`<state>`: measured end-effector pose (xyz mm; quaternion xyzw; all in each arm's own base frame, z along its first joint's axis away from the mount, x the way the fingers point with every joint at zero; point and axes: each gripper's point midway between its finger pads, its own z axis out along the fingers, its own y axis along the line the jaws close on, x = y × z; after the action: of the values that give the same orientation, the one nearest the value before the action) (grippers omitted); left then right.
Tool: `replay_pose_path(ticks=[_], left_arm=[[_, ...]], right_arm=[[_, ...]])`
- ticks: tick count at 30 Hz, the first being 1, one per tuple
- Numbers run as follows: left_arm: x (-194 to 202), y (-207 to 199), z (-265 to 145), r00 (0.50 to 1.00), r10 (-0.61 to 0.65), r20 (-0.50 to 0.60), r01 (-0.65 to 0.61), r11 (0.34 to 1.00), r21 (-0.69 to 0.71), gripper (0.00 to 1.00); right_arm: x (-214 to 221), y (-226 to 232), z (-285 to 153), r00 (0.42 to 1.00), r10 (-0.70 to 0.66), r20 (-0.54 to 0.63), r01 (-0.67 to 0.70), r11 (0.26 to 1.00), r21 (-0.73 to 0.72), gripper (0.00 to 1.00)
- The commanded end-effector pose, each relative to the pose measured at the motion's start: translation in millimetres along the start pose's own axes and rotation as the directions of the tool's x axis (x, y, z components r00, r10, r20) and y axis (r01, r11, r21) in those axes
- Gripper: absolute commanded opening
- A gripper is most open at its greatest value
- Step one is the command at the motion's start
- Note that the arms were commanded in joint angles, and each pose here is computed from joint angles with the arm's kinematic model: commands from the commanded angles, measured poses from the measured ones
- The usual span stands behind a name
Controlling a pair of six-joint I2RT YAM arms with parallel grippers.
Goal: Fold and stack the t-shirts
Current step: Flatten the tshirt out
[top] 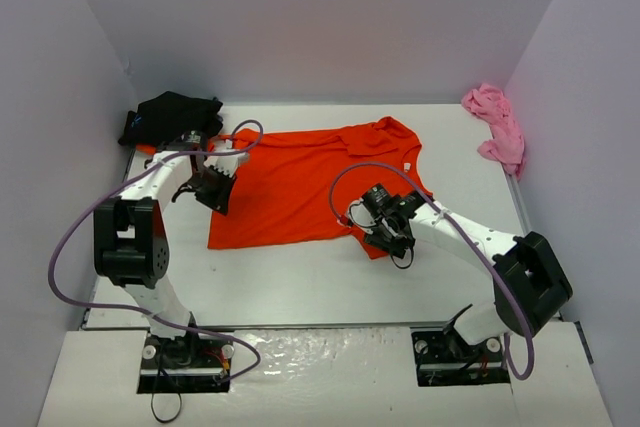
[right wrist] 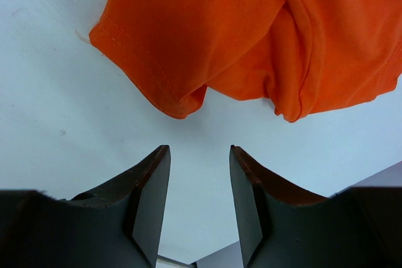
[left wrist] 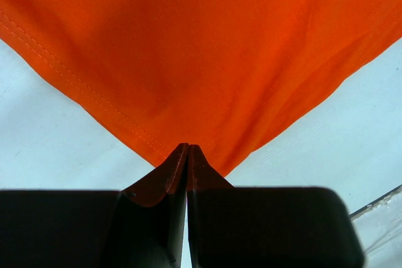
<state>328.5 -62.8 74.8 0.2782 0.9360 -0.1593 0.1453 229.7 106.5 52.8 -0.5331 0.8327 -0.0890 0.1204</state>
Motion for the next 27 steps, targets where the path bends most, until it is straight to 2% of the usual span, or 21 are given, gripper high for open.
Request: replay_pose_path(ticks=[1, 16, 18, 21, 27], left_arm=[[-17.8, 2.0, -5.8, 0.998, 0.013, 0.055, -0.012, 1.000, -0.013, 0.00], [-12.7, 2.6, 5.1, 1.000, 0.003, 0.030, -0.003, 1.000, 0.002, 0.00], [-13.3, 2.4, 5.5, 1.000, 0.003, 0.030, -0.004, 1.000, 0.003, 0.00], [-12.7, 2.3, 7.3, 1.000, 0.002, 0.024, -0.002, 1.000, 0.005, 0.00], [-10.7, 1.6, 8.2, 1.000, 0.003, 0.022, -0.003, 1.000, 0.005, 0.00]], right_arm=[[7.2, 1.6, -1.5, 0.999, -0.022, -0.027, 0.022, 1.000, 0.001, 0.40], [-8.8, 19.1, 31.2, 0.997, -0.073, -0.038, 0.067, 0.990, -0.126, 0.36], [-13.2, 19.8, 36.0, 0.997, -0.073, -0.027, 0.069, 0.989, -0.130, 0.31], [-20.1, 15.4, 41.3, 0.998, -0.062, -0.015, 0.060, 0.992, -0.110, 0.02], [-24.9, -2.5, 32.8, 0.999, -0.041, 0.001, 0.041, 0.999, -0.018, 0.00]])
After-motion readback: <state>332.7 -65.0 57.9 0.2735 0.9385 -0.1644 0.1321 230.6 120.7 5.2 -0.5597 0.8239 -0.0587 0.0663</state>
